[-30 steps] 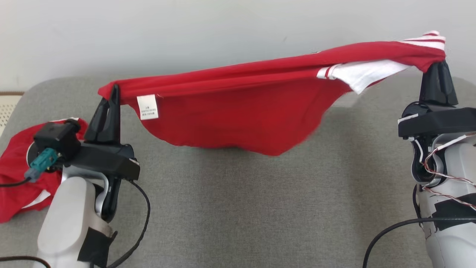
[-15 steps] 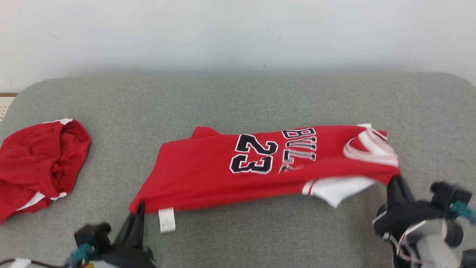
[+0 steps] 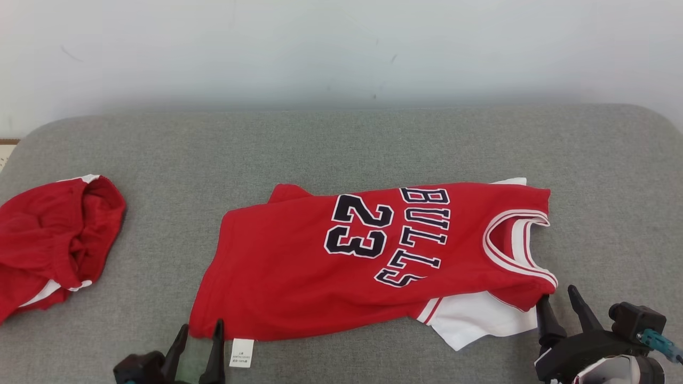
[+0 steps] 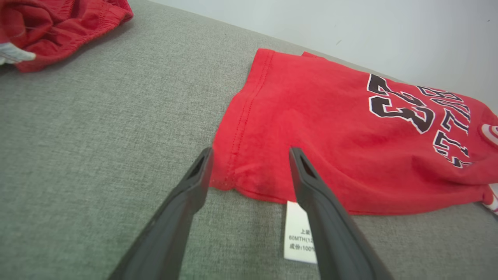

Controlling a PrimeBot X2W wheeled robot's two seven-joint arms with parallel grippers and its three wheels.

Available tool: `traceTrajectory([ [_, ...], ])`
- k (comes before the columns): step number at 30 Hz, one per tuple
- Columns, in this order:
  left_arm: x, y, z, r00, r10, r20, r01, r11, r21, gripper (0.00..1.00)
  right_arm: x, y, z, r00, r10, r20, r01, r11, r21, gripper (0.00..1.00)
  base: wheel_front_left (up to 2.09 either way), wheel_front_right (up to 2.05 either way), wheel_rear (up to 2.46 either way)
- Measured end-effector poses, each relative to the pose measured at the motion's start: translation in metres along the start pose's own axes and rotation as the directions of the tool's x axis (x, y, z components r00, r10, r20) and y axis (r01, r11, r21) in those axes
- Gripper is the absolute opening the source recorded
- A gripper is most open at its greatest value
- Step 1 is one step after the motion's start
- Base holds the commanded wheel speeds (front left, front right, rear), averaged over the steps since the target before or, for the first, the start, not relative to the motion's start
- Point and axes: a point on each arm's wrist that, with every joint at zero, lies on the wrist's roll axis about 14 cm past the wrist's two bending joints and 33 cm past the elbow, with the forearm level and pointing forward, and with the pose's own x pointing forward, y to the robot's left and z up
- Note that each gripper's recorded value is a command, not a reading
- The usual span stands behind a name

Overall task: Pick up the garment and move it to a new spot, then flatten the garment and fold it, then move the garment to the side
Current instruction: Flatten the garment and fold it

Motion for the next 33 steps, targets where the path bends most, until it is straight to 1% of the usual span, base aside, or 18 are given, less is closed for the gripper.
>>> traceTrajectory([
  [6,-0.005,0.002,-0.006,1.000,0.014,-0.011,-0.014,1.000,0.001,1.00,-0.002,0.013,0.013,0.997,0.053,0.048,-0.053,0.999,-0.003,1.00,0.00,0.00,0.00],
  [13,-0.007,0.002,-0.008,1.000,0.015,-0.015,-0.015,1.000,0.000,1.00,0.007,0.036,0.004,0.992,0.124,0.017,-0.124,0.992,-0.015,1.00,0.00,0.00,0.00],
  [14,-0.007,0.002,-0.007,1.000,0.016,-0.012,-0.016,1.000,0.002,1.00,0.011,0.041,0.006,0.990,0.140,0.020,-0.139,0.990,-0.021,0.56,0.00,0.00,0.00],
  [15,-0.007,0.002,-0.007,1.000,0.016,-0.012,-0.016,1.000,0.003,1.00,0.015,0.046,0.008,0.987,0.156,0.026,-0.155,0.987,-0.027,0.28,0.00,0.00,0.00],
  [16,-0.008,0.003,-0.007,1.000,0.019,-0.012,-0.019,1.000,0.005,1.00,0.020,0.050,0.011,0.985,0.168,0.032,-0.167,0.985,-0.033,0.04,0.00,0.00,0.00],
  [17,-0.009,0.005,-0.007,1.000,0.025,-0.012,-0.025,1.000,0.005,1.00,0.024,0.053,0.011,0.983,0.179,0.026,-0.178,0.983,-0.041,0.00,0.00,0.00,0.00],
  [19,-0.011,0.008,-0.008,0.999,0.032,-0.015,-0.032,0.999,0.006,1.00,0.032,0.056,0.011,0.981,0.191,0.016,-0.190,0.980,-0.052,0.00,0.00,0.00,0.00],
  [20,-0.013,0.011,-0.008,0.999,0.040,-0.016,-0.040,0.999,0.008,1.00,0.041,0.059,0.015,0.979,0.202,0.016,-0.201,0.977,-0.066,0.00,0.00,0.00,0.00],
  [22,-0.013,0.014,-0.006,0.999,0.046,-0.010,-0.046,0.999,0.009,1.00,0.056,0.061,0.028,0.976,0.213,0.036,-0.209,0.974,-0.088,0.00,0.00,0.00,0.00],
  [25,-0.015,0.015,-0.002,0.999,0.048,0.000,-0.048,0.999,0.011,1.00,0.081,0.060,0.052,0.973,0.219,0.066,-0.207,0.966,-0.155,0.00,0.00,0.00,0.00],
  [27,-0.017,0.018,-0.001,0.998,0.058,0.002,-0.058,0.998,0.005,1.00,0.097,0.058,0.060,0.976,0.208,0.068,-0.192,0.963,-0.187,0.00,0.00,0.00,0.00],
  [29,-0.018,0.019,0.000,0.998,0.059,0.005,-0.059,0.998,0.008,1.00,0.104,0.056,0.061,0.978,0.198,0.058,-0.183,0.961,-0.206,0.00,0.00,0.00,0.00],
  [32,-0.023,0.023,0.000,0.997,0.074,0.003,-0.074,0.997,0.008,1.00,0.121,0.040,0.053,0.990,0.139,0.006,-0.134,0.963,-0.233,0.00,0.00,0.00,0.00],
  [33,-0.025,0.026,-0.001,0.997,0.081,0.001,-0.081,0.997,0.009,1.00,0.124,0.034,0.048,0.993,0.116,-0.013,-0.115,0.965,-0.235,0.22,0.00,0.00,0.00],
])
